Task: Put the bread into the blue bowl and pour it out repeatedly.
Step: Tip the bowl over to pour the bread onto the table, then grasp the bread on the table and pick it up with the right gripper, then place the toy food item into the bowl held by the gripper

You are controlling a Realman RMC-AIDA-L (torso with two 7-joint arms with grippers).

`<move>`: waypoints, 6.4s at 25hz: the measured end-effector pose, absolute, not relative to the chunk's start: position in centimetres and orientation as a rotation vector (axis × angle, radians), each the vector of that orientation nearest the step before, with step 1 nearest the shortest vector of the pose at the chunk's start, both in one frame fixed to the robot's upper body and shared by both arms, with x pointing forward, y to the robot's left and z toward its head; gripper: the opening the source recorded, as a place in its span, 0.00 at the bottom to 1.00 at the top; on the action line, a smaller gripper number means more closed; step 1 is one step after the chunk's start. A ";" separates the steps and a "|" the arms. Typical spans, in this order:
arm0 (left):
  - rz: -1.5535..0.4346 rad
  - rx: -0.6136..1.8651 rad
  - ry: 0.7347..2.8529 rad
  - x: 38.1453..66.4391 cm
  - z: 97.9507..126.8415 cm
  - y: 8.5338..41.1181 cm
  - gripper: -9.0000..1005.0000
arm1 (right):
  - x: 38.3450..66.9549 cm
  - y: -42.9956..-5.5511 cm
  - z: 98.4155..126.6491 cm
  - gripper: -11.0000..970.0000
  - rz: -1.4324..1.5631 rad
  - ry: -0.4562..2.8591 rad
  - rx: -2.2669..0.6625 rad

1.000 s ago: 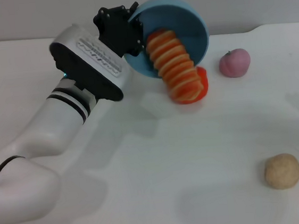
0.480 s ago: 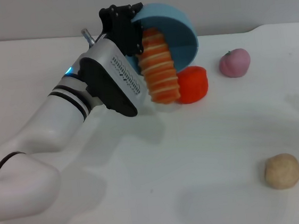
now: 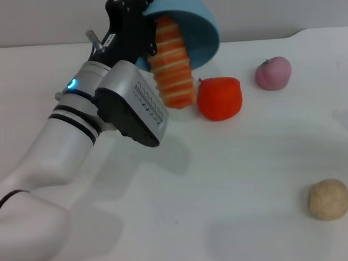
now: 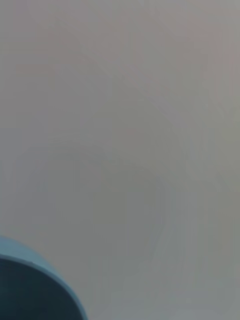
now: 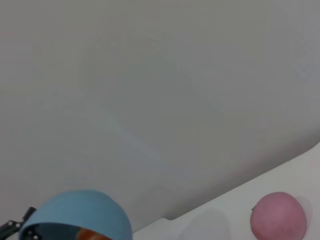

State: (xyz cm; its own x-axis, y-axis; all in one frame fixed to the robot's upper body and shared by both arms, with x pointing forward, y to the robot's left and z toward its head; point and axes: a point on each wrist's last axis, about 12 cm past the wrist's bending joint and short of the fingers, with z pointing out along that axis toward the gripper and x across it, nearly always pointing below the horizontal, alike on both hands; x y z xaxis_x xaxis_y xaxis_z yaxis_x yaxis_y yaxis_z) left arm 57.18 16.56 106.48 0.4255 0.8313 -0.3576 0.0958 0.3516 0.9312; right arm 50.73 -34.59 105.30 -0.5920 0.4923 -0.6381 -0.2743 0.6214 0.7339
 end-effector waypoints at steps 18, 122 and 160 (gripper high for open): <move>0.558 1.137 1.100 55.6 105.1 15.9 0.01 | 51.1 -34.2 105.5 0.48 1.069 1.937 0.151; -0.423 0.332 2.356 62.0 108.0 23.2 0.01 | 56.2 -13.2 103.6 0.35 0.918 2.562 -0.749; -0.593 0.502 2.516 61.3 108.2 19.9 0.01 | 58.8 -17.2 111.6 0.14 0.836 1.790 -0.988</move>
State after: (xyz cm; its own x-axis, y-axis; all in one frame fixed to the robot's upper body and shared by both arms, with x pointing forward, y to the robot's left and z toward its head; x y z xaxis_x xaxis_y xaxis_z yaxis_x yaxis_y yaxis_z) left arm 61.32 19.91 108.18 -0.8058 0.2314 -0.5451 0.4506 0.8369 -0.3107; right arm 58.80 -17.15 111.63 -0.2763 -0.2744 -0.9211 -0.8823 0.4524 0.1299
